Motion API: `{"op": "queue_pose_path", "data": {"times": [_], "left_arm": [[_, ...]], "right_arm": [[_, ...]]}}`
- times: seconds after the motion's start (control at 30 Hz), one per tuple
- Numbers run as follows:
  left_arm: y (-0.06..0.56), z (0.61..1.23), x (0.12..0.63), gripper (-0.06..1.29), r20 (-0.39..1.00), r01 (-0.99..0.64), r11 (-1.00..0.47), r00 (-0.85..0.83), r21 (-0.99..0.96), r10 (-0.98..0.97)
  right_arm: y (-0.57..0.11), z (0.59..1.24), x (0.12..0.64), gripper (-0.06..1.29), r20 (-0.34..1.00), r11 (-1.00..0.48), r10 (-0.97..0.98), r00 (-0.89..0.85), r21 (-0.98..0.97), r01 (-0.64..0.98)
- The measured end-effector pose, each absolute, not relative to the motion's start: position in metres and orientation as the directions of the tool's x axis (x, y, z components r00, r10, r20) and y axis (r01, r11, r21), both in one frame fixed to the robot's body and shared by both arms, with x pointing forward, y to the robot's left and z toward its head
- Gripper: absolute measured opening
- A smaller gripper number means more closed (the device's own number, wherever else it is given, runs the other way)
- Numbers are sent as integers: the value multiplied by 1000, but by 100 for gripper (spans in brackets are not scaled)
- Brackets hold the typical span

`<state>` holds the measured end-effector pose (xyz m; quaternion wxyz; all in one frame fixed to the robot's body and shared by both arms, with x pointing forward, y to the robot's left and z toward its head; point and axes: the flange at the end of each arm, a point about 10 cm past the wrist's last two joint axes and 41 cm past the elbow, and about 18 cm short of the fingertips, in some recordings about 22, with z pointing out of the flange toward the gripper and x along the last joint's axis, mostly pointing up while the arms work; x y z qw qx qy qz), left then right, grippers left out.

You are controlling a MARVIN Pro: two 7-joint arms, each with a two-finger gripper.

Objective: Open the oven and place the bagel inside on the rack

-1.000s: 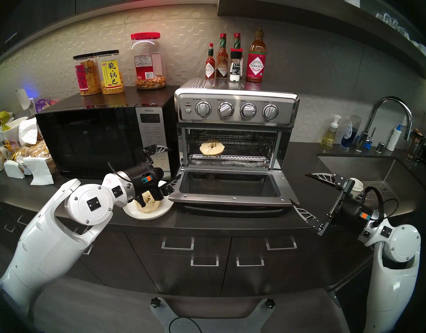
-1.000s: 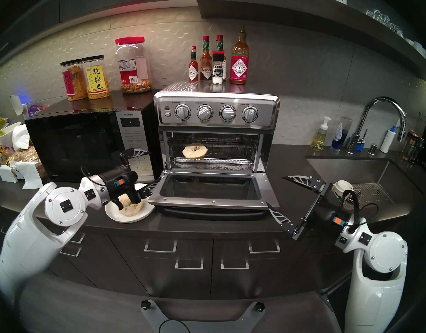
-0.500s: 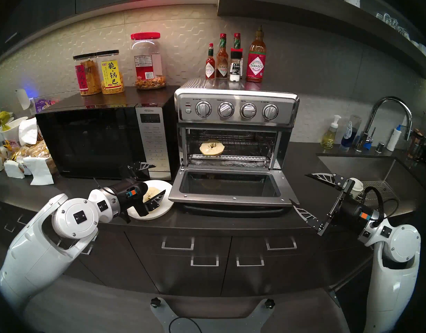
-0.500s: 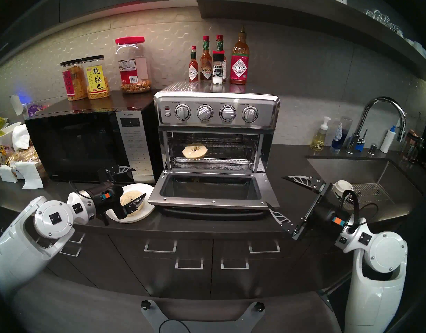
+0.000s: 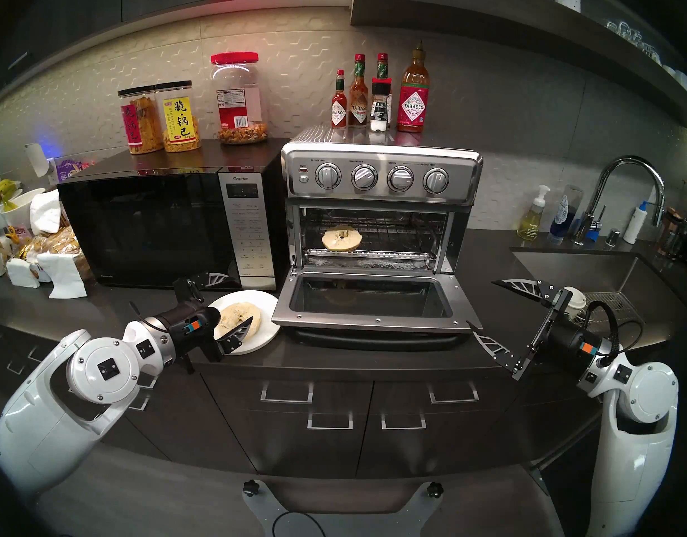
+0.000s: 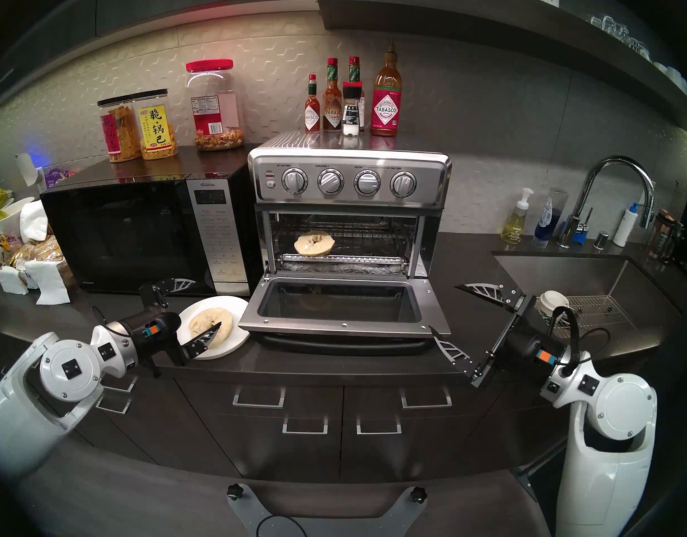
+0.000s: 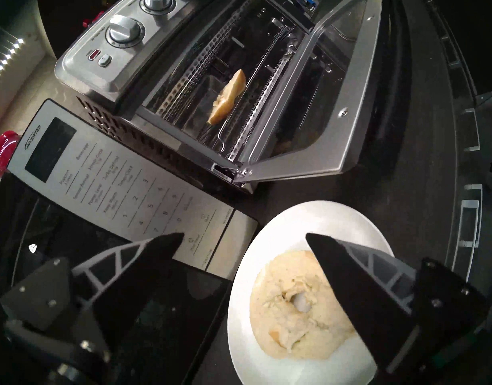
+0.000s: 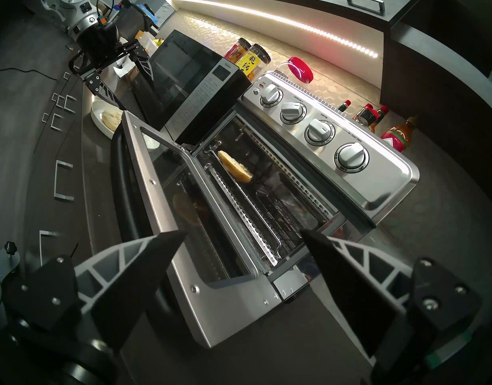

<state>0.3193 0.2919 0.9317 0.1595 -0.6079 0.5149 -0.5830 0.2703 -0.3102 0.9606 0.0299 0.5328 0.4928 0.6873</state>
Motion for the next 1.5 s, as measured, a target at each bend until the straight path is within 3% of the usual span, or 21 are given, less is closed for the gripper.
{"op": "queue_pose_path", "data": {"times": [1.03,1.5], "left_arm": [[347,961,253,125,448,-541,-290,-184,-789,-875],[378,973,252,125,535,-671,-305,-162,-676,-829]], "right_arm": [[-310,961,270,121,703,-513,566,-430,709,484],[-310,961,270,121,704,-513,565,-431,709,484]]}}
